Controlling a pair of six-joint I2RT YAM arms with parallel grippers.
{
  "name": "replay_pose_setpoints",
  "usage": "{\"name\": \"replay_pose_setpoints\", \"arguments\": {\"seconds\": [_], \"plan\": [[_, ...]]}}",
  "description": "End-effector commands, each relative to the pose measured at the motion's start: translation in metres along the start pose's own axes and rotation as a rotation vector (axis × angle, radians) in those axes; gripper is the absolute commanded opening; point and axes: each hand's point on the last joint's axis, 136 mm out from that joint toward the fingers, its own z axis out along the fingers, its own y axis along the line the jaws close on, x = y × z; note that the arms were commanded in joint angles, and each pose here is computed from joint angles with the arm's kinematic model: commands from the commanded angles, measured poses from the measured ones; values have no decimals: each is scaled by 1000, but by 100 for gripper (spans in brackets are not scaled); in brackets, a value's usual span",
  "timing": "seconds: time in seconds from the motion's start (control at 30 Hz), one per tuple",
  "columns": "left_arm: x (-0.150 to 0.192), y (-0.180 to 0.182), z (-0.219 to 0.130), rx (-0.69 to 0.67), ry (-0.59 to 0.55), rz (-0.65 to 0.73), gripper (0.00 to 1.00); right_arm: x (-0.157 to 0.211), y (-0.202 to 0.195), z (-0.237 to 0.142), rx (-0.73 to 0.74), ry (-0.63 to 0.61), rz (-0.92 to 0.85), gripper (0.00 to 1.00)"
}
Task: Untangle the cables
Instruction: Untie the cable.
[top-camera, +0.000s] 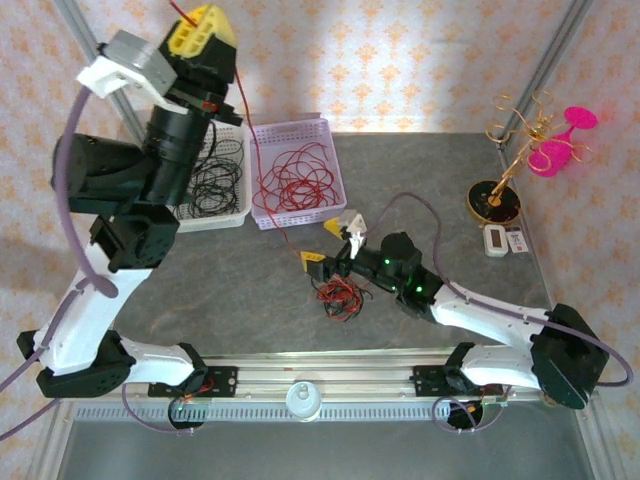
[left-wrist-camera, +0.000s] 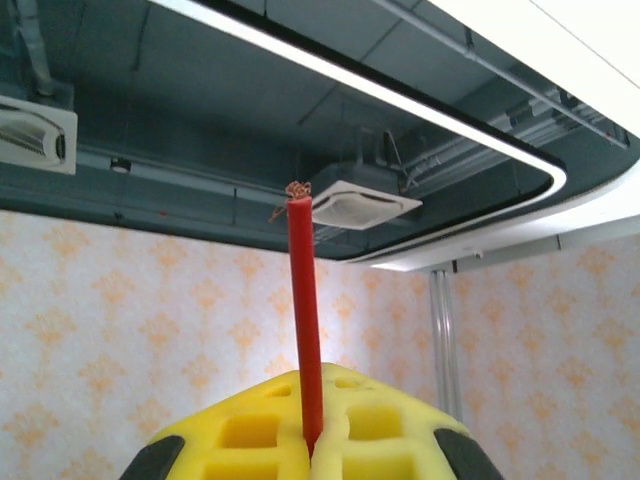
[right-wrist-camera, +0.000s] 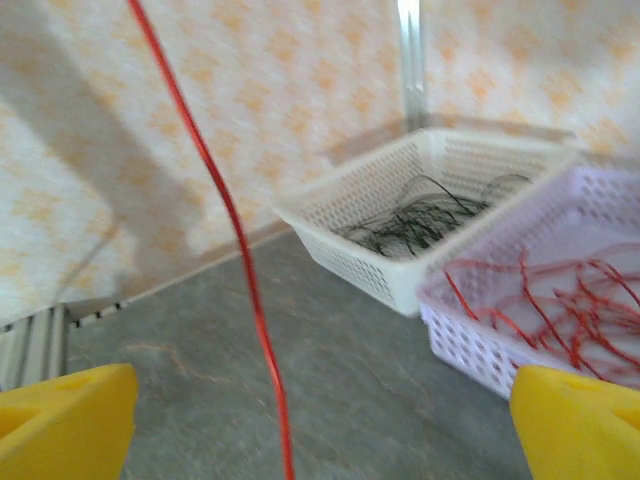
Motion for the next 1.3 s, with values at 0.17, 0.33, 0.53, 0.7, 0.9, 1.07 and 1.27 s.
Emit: {"name": "replay_pose_setpoints", "arguments": {"seconds": [0.17,0.33,0.53,0.7,0.9,1.07,1.27], "plan": [[-5,0,-7,9,-25,-69,0,15,4,49,-142,121,-39,90],[8,0,-7,-5,7,-61,0,31,14,60,-241,158,44,79],[42,21,-6,-149,105,-89,0,29,-42,65,20,153,159,24],[110,57,-40,-400,234,-89,5,1,-79,37,200,88,214,0],[173,75,-105,-515,351,-120,19,-27,-105,7,402,77,173,0],[234,90,-175,-604,574,-55,80,-56,-94,-7,395,74,113,0],[290,72,-243,-465,842,-55,98,-74,-81,-14,343,75,21,0]]}}
